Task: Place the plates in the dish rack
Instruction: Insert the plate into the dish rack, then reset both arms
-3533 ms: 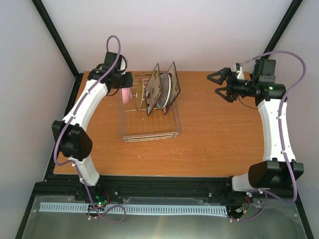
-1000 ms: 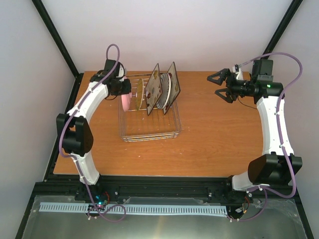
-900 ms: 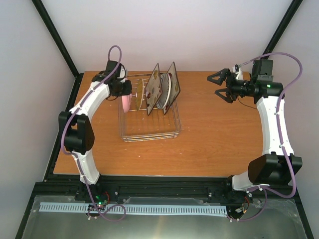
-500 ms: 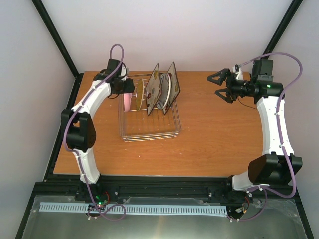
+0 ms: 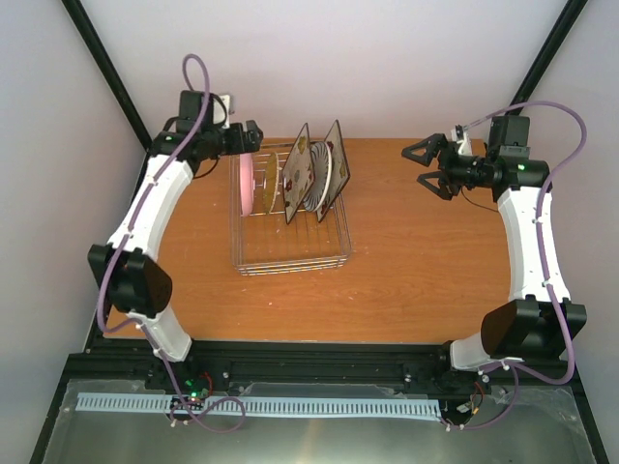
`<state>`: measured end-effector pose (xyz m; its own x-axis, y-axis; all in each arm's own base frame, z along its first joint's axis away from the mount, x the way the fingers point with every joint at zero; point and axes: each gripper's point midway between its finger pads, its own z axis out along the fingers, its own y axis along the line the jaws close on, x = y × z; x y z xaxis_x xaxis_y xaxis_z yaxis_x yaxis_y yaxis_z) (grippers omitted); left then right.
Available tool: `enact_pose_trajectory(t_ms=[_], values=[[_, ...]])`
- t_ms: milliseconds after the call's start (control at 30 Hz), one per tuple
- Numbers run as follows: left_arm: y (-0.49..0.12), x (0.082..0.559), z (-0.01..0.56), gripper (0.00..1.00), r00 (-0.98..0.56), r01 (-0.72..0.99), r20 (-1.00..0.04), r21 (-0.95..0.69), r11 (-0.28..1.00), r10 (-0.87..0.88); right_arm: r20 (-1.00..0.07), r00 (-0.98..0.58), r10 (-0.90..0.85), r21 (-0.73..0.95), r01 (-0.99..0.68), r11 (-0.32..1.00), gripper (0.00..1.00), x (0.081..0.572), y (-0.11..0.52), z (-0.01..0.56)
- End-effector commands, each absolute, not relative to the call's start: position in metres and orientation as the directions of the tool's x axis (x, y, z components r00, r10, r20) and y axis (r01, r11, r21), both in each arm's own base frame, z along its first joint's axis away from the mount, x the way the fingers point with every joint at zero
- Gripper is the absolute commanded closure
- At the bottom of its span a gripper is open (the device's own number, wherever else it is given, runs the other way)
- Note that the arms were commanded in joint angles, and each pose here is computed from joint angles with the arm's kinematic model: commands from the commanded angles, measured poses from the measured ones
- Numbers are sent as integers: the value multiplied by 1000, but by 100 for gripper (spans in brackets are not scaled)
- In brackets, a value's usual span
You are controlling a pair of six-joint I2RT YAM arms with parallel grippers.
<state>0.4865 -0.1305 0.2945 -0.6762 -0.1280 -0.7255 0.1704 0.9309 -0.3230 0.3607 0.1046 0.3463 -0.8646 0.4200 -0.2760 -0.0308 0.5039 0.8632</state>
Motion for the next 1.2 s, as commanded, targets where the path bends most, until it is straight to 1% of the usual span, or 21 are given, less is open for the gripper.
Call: enact_pose_trajectory(t_ms=[0,100,200,267,300,333,400,433,533,600,667,767,867,967,1067,1133,1167], values=[[-112,457,384,0,-539,202,-823,-334,920,-181,-334,-845,418,841,-67,538,0,358,99,346],[-87,432,425,0,-460,194,-861,-334,922,-216,-393,-823,412,793,-77,604,0,356,92,342],[-51,407,446,0,-363,129,-901,-302,945,-239,-498,-779,381,673,-70,736,0,358,79,341],[-29,396,435,0,-326,74,-911,-293,953,-255,-551,-757,351,555,-18,832,0,359,64,336],[-20,392,426,0,-326,64,-904,-313,948,-277,-583,-741,334,473,25,881,0,359,54,336],[-13,389,409,0,-358,56,-883,-344,937,-303,-602,-735,313,388,74,919,0,359,43,332],[5,387,378,0,-398,2,-839,-405,914,-371,-623,-732,275,263,135,955,0,357,28,328],[10,385,360,0,-414,-17,-823,-421,907,-390,-629,-732,264,241,139,961,0,356,25,327],[17,380,308,0,-478,-61,-792,-401,914,-380,-661,-704,258,269,99,958,0,353,31,334],[28,377,281,0,-497,-117,-792,-345,931,-356,-674,-690,264,321,48,946,0,351,42,338],[42,375,258,0,-506,-185,-793,-286,940,-341,-658,-707,261,377,-9,926,0,351,56,333],[40,382,237,0,-537,-161,-782,-273,948,-316,-618,-742,260,441,-53,896,0,346,72,321],[53,388,222,0,-514,-218,-797,-237,947,-318,-605,-751,263,485,-86,870,0,342,81,318],[55,393,215,0,-465,-193,-841,-209,959,-277,-600,-754,268,476,-67,877,0,342,78,310],[57,393,189,0,-487,-195,-834,-186,963,-260,-601,-757,258,420,-25,907,0,345,67,295],[48,396,176,0,-514,-132,-829,-176,975,-219,-604,-760,241,407,-34,913,0,346,67,291],[50,399,173,0,-523,-141,-821,-179,974,-227,-603,-761,239,410,-38,911,0,347,67,291]])
